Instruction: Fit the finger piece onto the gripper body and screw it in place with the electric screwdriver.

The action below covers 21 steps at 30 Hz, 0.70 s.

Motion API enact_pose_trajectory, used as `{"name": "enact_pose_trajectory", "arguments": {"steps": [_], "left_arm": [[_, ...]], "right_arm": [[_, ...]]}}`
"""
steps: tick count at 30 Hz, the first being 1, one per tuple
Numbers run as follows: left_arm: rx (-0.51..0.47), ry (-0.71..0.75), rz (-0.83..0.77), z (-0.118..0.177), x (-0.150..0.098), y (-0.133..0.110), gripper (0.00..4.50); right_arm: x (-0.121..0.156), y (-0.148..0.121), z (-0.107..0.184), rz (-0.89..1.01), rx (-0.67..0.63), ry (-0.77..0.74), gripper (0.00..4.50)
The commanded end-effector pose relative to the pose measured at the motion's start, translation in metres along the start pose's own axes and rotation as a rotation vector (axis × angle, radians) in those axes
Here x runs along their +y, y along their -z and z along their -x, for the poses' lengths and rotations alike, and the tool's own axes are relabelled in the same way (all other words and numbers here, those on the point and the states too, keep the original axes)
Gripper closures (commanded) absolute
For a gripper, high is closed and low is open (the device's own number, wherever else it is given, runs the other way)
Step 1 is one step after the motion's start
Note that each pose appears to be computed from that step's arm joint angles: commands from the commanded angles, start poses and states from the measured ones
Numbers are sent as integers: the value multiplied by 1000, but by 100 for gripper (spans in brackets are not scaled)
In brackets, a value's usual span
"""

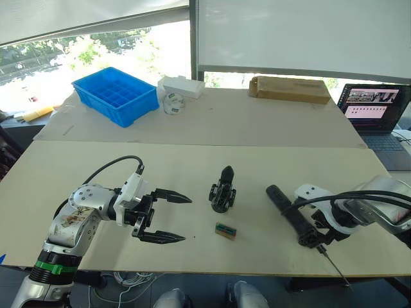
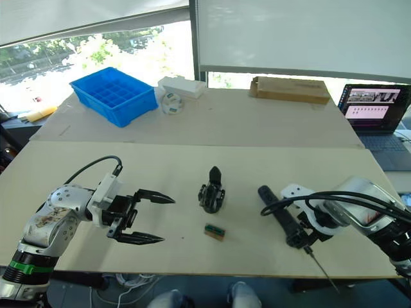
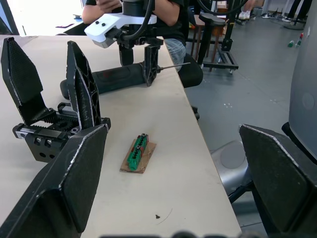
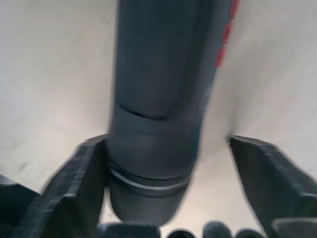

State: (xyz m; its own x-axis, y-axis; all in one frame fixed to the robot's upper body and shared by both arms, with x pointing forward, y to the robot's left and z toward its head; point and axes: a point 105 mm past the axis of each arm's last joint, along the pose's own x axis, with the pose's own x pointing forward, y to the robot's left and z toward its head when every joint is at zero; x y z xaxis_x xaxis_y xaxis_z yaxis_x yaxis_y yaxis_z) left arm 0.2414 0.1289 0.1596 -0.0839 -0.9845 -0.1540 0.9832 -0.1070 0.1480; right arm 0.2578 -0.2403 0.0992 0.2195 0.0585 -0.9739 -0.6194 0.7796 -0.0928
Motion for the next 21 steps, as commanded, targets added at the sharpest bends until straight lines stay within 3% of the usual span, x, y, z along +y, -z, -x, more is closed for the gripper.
{"name": "enact_pose_trajectory", "arguments": {"steps": [1, 3, 12, 17, 21], "left_arm": [[-12, -6, -34, 1, -2, -9, 0], [-21, -35, -14, 2, -1, -6, 0], [-18, -37, -25, 3, 3, -7, 0], [-49, -72, -40, 5, 10, -11, 0], [-62, -112, -83, 10, 19, -12, 0]], "right_arm": [[2, 6, -6, -13, 17, -20, 191], [0, 5, -4, -15, 2, -16, 253], [-13, 10, 22, 23, -127, -25, 256], [-34, 7, 68, -55, -332, 7, 256], [-25, 2, 109, -68, -629, -41, 256]]}}
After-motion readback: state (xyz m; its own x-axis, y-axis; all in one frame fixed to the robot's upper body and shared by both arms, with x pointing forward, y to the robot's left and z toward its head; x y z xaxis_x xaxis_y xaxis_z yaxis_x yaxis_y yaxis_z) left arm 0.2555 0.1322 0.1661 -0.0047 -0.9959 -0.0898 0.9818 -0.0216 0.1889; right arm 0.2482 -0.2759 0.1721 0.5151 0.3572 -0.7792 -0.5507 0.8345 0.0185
